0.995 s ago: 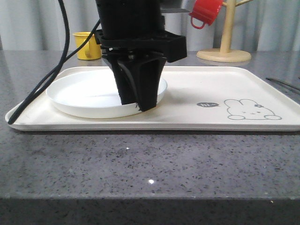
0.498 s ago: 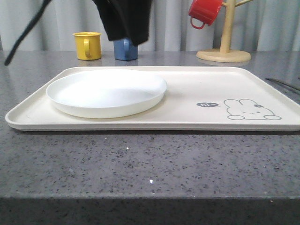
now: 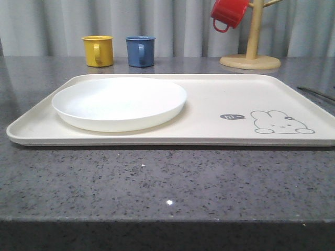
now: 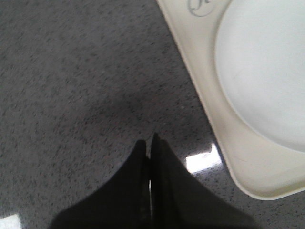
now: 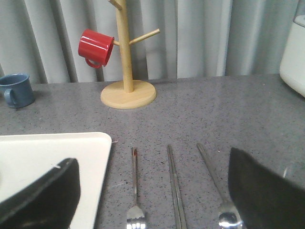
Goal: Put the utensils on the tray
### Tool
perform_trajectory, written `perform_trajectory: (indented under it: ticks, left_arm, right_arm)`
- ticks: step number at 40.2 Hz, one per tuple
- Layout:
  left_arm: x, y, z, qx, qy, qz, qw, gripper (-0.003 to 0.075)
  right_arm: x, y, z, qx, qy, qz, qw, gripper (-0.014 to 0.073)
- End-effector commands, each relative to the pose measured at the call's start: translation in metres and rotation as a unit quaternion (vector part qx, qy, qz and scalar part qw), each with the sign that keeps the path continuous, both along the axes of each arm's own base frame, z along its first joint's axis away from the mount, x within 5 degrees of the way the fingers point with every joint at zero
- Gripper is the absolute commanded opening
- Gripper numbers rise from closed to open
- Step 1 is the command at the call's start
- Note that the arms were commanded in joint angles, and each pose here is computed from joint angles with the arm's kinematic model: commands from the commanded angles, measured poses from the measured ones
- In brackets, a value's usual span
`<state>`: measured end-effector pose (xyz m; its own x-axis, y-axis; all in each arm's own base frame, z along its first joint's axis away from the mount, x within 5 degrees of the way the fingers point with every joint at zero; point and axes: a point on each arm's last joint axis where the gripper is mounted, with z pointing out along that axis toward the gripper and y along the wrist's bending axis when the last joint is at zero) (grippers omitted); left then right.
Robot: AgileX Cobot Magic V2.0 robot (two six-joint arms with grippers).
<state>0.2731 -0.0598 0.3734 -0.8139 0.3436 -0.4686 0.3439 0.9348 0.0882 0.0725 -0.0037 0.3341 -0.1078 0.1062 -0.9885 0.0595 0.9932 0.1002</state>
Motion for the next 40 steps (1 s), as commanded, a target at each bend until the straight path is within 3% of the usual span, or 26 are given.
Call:
perform_trajectory:
  ticks: [1,10,17,21,28,34,40]
  left_arm:
    - [-0.028,0.024,0.016,-0.046,-0.087,0.046,0.994,-0.0018]
    - [-0.091,0.048,0.008,-0.063,-0.233,0.084,0.967,-0.0018]
    - [-0.151,0.049,-0.007,-0.09,-0.371,0.072,0.921,-0.0018]
    - [-0.186,0.051,-0.017,-0.102,-0.447,0.067,0.886,-0.0018]
    - [-0.228,0.055,-0.044,-0.111,-0.505,0.063,0.854,-0.0018]
    - [-0.242,0.056,-0.057,-0.114,-0.526,0.061,0.841,-0.0018]
    - [-0.243,0.056,-0.058,-0.114,-0.527,0.061,0.84,-0.0018]
  right_arm:
    - [0.0,-0.001,0.019,-0.012,-0.052,-0.003,0.999,0.0652]
    - [0.0,-0.001,0.019,-0.012,-0.052,-0.003,0.999,0.0652]
    - [0.0,-0.001,0.019,-0.012,-0.052,-0.003,0.999,0.0652]
    - [0.0,-0.001,0.019,-0.012,-0.052,-0.003,0.999,0.0652]
    - [0.0,-0.001,0.019,-0.012,-0.052,-0.003,0.999,0.0652]
    - [0.0,-0.001,0.019,-0.012,-0.052,-0.003,0.999,0.0652]
    - [0.0,-0.001,0.019,-0.012,-0.052,-0.003,0.999,0.0652]
